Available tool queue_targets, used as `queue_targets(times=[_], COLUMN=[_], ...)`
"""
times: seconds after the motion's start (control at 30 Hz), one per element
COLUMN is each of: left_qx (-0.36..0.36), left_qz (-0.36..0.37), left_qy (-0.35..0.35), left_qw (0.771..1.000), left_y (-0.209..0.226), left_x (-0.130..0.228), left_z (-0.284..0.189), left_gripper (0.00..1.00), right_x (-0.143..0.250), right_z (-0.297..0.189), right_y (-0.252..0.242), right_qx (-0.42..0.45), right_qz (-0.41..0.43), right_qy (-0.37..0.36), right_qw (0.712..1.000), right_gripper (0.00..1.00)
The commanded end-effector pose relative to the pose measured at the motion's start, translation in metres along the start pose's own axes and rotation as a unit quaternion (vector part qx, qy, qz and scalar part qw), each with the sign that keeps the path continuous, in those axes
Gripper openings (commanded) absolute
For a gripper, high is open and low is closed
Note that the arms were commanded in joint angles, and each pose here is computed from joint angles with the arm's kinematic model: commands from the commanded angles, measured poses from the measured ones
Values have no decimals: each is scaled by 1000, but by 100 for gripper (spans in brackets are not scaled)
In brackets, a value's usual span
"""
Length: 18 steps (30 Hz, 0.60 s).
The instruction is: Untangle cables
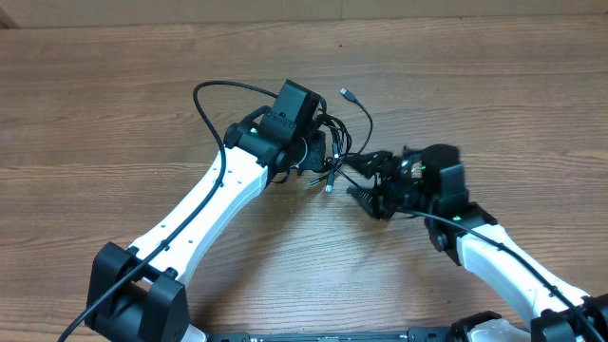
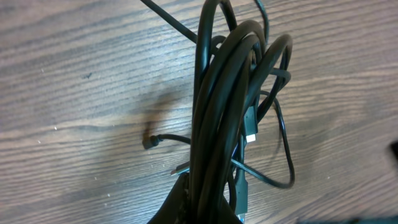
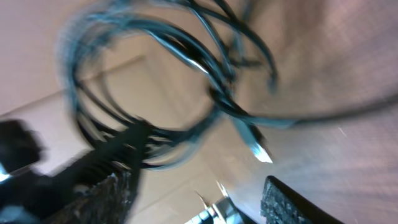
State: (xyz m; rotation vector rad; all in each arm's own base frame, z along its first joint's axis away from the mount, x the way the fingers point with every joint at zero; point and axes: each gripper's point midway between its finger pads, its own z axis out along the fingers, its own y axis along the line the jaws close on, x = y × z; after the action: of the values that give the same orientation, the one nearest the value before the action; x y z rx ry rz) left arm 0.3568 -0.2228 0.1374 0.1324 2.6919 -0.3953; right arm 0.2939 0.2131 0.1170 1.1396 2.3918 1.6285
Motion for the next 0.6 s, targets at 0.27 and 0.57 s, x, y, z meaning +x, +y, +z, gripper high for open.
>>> queue_targets(times=[0.27,0.57], left_qx=[23,21], left_qz=[-34,-35], left_qy=[35,39], left_qw=[999,998], left_y=[-11,-10], left_x=[13,15], left_z=[6,6], left_gripper=[4,4], right_x=[-40,-42], right_z=[2,3], right_y=[-18,-21], right_qx=[26,25], right_qz=[80,111], right_qy=[-183,-187], right_qw=[979,976], right_gripper=[68,63])
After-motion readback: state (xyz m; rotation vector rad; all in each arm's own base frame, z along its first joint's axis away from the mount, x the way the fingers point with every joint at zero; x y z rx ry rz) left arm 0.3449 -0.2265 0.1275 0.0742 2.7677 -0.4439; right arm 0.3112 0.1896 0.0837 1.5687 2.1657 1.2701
